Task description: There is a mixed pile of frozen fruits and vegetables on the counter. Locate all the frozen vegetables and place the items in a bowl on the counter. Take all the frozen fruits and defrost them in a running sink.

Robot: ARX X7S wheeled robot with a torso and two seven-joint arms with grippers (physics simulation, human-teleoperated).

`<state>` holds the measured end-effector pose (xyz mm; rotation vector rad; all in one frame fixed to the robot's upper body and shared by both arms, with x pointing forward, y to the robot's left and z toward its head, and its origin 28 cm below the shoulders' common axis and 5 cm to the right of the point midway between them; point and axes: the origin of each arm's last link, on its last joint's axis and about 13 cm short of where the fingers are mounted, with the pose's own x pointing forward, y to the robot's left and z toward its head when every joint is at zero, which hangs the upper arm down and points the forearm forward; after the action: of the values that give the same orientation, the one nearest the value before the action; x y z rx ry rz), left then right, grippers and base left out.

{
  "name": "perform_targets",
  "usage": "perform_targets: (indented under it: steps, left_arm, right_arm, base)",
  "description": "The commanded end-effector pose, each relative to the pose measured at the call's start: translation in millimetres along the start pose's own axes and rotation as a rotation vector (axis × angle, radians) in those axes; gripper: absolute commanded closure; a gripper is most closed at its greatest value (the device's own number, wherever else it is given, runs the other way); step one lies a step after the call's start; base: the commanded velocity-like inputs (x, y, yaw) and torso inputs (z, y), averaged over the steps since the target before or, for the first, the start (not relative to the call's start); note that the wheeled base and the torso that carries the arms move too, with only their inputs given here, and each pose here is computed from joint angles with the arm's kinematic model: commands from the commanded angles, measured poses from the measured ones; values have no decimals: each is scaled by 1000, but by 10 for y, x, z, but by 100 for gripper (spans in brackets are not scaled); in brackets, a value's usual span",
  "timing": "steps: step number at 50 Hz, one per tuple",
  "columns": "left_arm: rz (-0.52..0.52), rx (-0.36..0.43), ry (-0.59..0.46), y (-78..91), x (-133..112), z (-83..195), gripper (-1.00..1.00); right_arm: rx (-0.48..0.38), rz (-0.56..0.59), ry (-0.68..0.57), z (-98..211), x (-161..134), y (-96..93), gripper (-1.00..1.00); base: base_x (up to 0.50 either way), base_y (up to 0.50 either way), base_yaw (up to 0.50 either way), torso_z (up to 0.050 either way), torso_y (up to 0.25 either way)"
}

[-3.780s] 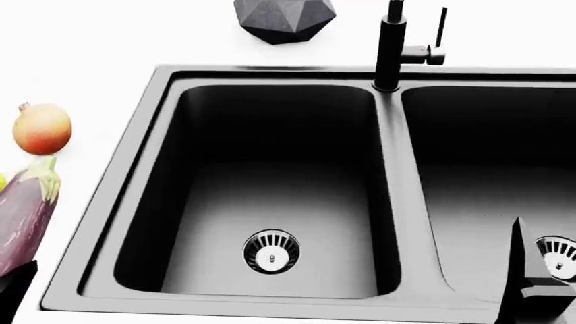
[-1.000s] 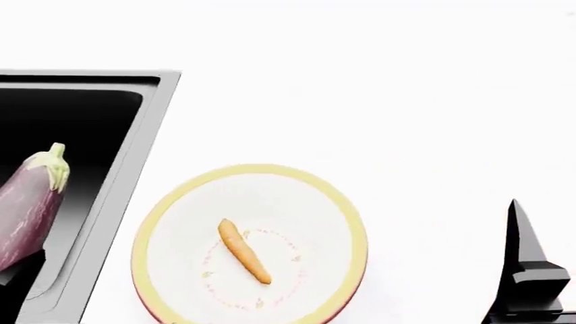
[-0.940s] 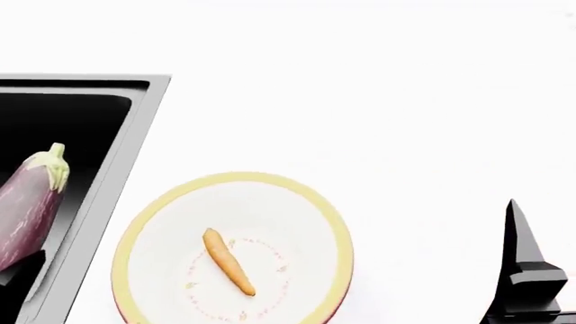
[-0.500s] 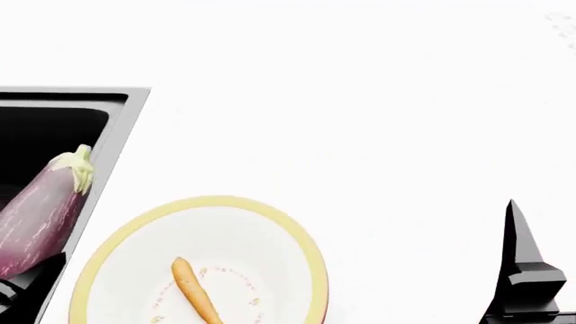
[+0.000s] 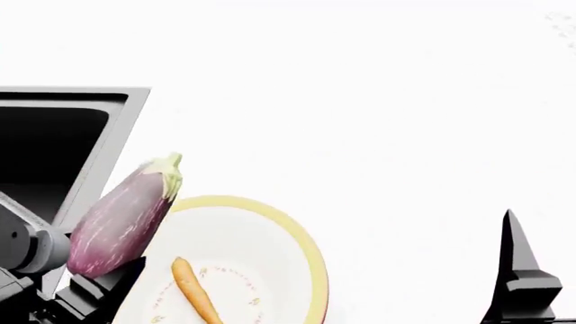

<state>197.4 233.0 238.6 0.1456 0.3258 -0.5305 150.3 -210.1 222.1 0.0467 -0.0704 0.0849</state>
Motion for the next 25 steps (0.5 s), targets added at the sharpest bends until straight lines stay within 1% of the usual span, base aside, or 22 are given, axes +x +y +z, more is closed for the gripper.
perform_targets:
  steps: [1, 4, 11, 17, 21, 25]
  left_arm:
    - [-78, 31, 23, -176, 127, 38, 100]
    - [-100, 27, 34, -220, 158, 28, 100]
    - [-145, 52, 65, -373, 210, 14, 100]
    - [-147, 59, 107, -417, 258, 28, 100]
    - [-158, 70, 134, -492, 312, -22, 100]
    - [-157, 74, 156, -508, 365, -61, 100]
  right_arm:
    - [10, -4, 7, -38, -11, -7, -100]
    - [15, -8, 9, -58, -14, -17, -100]
    - [19, -4, 11, -73, -4, -10, -100]
    - [28, -5, 12, -102, -6, -7, -100]
    - [30, -7, 16, -112, -15, -19, -100]
    - [34, -13, 15, -121, -49, -31, -100]
  base:
    - [0, 0, 0, 0, 10]
    - [0, 0, 0, 0, 0]
    - [0, 0, 0, 0, 0]
    - [0, 0, 0, 3, 0]
    - [0, 0, 0, 0, 0]
    - [0, 0, 0, 0, 0]
